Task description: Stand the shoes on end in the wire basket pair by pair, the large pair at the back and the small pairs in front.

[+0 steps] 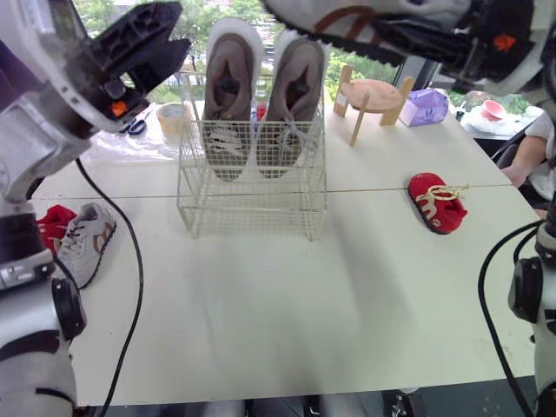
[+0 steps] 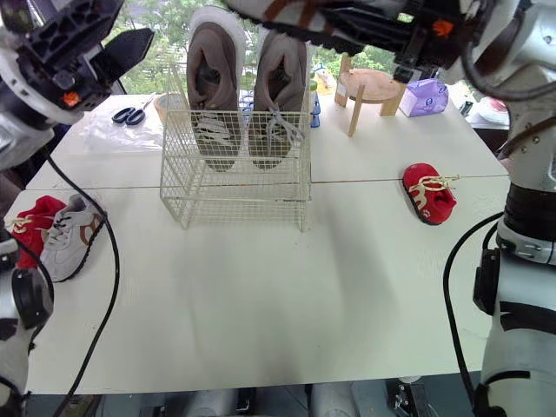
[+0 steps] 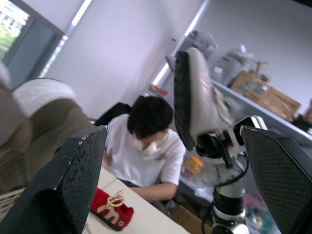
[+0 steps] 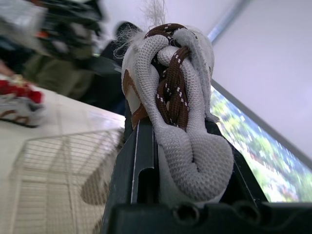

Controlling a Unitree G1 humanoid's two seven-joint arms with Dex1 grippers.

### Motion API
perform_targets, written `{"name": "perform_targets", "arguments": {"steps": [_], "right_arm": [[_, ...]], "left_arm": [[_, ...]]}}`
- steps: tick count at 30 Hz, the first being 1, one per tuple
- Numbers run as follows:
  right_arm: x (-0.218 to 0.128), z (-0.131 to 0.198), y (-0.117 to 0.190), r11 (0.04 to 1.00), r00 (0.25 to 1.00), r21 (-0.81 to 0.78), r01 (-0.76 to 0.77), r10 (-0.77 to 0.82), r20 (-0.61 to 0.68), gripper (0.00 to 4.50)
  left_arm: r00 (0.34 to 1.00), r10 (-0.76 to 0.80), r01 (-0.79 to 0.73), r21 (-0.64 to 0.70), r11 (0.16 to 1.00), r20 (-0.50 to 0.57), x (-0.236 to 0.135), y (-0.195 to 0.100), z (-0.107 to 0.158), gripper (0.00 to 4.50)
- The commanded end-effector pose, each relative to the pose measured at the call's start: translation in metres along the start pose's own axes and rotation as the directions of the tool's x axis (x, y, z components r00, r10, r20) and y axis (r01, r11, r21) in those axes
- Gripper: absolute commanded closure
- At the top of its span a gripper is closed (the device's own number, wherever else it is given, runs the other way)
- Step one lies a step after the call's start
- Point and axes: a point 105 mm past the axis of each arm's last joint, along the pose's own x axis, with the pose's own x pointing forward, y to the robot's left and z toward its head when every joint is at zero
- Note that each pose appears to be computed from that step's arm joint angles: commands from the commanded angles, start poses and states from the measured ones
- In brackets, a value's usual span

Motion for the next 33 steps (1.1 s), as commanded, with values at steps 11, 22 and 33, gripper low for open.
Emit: {"name": "perform_targets", "arguments": {"steps": [11,22,33], "right_arm": [[0.021,0.011,0.026,0.988,0.99,-0.096,-0.123,0.13,0.064,3.76],[0.012,0.0,0.005,1.0,0.997,-0.023,-0.005,0.007,0.071,3.76],[0.016,-0.006,0.009,0.999,0.997,-0.014,-0.029,0.03,0.067,3.76]], "left_arm": [[0.985,-0.106,0.106,-0.008,0.994,-0.134,0.021,-0.007,-0.005,0.0],[0.994,-0.059,0.063,0.043,0.997,-0.091,-0.003,-0.004,0.007,0.0],[0.995,-0.076,0.081,0.088,0.993,-0.065,-0.002,-0.01,0.015,0.0]]}}
